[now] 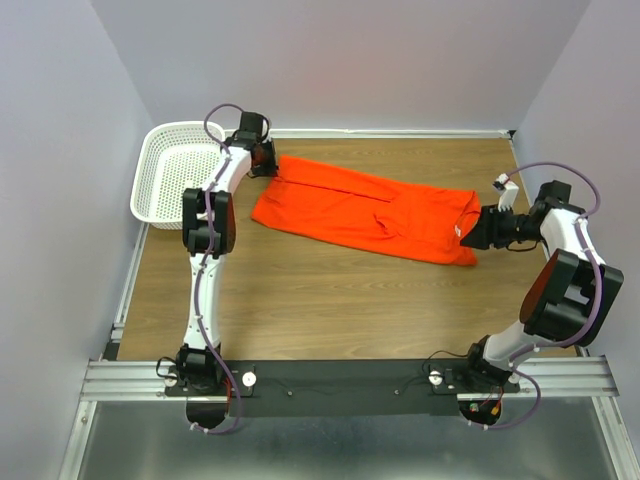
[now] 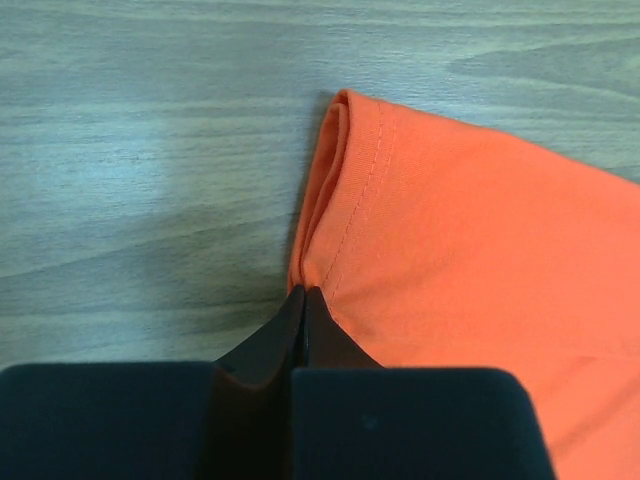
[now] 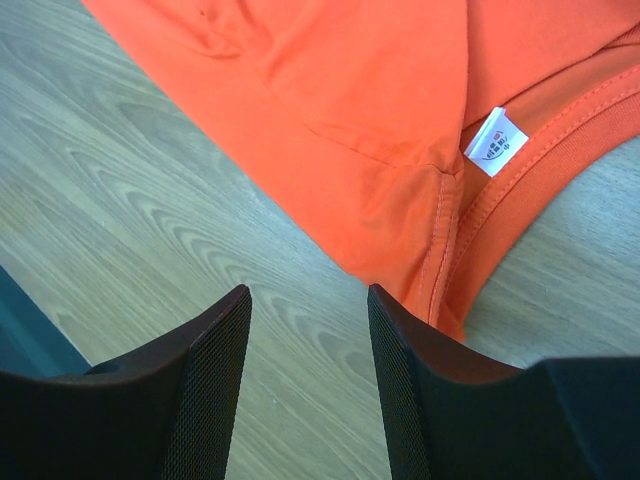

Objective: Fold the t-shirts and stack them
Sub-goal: Fold the tshirt

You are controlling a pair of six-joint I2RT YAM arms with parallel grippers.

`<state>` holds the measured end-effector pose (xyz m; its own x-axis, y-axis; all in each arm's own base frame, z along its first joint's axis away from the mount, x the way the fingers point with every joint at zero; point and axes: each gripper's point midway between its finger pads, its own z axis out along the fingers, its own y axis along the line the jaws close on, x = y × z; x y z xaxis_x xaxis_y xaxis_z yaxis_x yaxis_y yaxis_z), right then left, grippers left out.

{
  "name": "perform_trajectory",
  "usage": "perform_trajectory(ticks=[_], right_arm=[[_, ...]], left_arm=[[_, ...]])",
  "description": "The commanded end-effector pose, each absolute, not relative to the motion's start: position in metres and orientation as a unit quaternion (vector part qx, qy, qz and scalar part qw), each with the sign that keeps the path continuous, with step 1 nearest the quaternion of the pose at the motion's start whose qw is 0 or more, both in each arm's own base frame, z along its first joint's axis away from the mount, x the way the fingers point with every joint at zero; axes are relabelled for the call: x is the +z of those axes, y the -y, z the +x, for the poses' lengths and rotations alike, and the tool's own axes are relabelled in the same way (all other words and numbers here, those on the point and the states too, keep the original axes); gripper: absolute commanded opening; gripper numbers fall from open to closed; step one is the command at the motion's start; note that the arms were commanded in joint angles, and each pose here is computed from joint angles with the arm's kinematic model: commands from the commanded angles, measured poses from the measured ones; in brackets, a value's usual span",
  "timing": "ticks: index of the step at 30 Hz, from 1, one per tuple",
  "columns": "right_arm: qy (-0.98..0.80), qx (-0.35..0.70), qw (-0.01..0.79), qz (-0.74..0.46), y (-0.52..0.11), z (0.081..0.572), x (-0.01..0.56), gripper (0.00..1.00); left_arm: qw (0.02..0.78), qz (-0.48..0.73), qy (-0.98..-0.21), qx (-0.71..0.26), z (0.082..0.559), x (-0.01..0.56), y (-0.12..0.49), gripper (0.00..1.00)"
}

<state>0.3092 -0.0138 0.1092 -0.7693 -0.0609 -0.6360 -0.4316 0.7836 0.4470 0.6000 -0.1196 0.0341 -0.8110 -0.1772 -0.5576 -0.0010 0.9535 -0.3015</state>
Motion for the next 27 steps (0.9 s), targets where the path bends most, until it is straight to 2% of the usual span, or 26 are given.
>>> perform_trajectory(ticks=[1, 8, 17, 20, 24, 27], right_arm=[[-0.881, 0.296, 0.326, -0.171, 0.005, 0.31, 0.123, 0.58], [-0.862, 0.308, 0.28, -0.29, -0.054, 0.302, 0.119, 0.58], [-0.845, 0.277, 0.286, -0.357, -0.111, 0.336, 0.135, 0.58], [-0.857, 0.244, 0.301, -0.34, -0.11, 0.358, 0.136, 0.58], [-0.871, 0.218, 0.326, -0.296, -0.105, 0.38, 0.143, 0.59], [-0.873, 0.208, 0.344, -0.275, -0.103, 0.393, 0.146, 0.6]], left_arm=[[0.29, -0.06, -0.946, -0.134, 0.591, 0.029, 0.104, 0.0], [0.293, -0.057, -0.946, -0.126, 0.573, 0.042, 0.094, 0.0], [0.276, -0.064, -0.952, -0.115, 0.52, 0.03, 0.086, 0.0], [0.292, -0.064, -0.948, -0.112, 0.502, 0.046, 0.083, 0.0], [0.276, -0.067, -0.952, -0.111, 0.468, 0.036, 0.084, 0.0], [0.291, -0.069, -0.949, -0.102, 0.462, 0.037, 0.08, 0.0]])
